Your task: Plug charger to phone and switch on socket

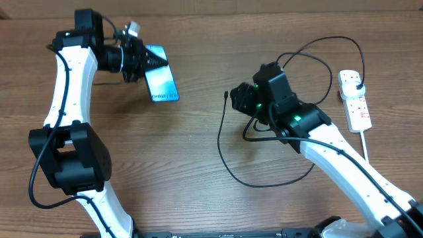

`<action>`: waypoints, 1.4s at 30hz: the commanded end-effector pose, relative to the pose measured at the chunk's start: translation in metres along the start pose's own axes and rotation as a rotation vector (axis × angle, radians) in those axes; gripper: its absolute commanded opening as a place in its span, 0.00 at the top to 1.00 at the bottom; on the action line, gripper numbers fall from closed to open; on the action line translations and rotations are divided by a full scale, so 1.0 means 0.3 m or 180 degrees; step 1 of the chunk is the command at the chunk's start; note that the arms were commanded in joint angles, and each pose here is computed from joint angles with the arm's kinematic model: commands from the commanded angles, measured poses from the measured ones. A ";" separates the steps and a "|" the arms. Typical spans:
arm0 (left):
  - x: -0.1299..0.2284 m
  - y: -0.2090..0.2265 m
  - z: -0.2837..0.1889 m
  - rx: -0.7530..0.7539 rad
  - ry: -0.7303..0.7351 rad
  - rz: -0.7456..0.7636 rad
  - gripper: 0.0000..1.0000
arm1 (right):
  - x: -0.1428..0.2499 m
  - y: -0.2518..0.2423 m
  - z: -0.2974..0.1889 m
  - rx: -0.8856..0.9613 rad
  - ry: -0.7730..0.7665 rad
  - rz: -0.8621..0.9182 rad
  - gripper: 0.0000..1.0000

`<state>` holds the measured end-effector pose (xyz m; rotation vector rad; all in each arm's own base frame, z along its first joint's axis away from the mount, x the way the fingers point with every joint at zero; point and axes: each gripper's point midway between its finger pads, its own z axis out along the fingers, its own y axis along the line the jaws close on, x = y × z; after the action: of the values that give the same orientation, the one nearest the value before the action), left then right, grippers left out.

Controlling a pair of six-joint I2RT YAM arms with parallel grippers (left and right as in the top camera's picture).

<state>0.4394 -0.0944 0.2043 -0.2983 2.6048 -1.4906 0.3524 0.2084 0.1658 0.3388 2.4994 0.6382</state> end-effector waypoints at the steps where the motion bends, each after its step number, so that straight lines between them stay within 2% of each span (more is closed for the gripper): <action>1: 0.021 -0.078 -0.052 0.0281 -0.0029 0.0470 0.96 | 0.035 0.042 0.059 -0.0164 0.0332 -0.0372 0.45; 9: 0.028 -0.083 -0.040 0.0270 0.0000 0.0483 0.96 | -0.021 0.049 0.233 -0.0115 0.0859 -0.0397 0.53; 21: 0.029 -0.089 -0.031 0.0276 0.0011 0.0500 0.96 | 0.032 -0.018 0.442 -0.0112 0.1061 -0.0397 0.58; 30: 0.029 -0.089 -0.031 0.0275 0.0011 0.0501 0.96 | 0.066 -0.099 0.505 0.0148 0.1126 -0.0393 0.59; 33: 0.027 -0.089 -0.031 0.0276 0.0005 0.0511 0.96 | 0.065 -0.096 0.509 0.0137 0.1115 -0.0394 0.65; 42: 0.027 -0.089 -0.031 0.0276 0.0005 0.0511 0.96 | 0.077 -0.111 0.539 0.0146 0.1129 -0.0389 0.65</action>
<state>0.4360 -0.0945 0.2090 -0.1575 2.5582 -1.5060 0.4134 0.2478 0.0210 0.1040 2.8572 0.6460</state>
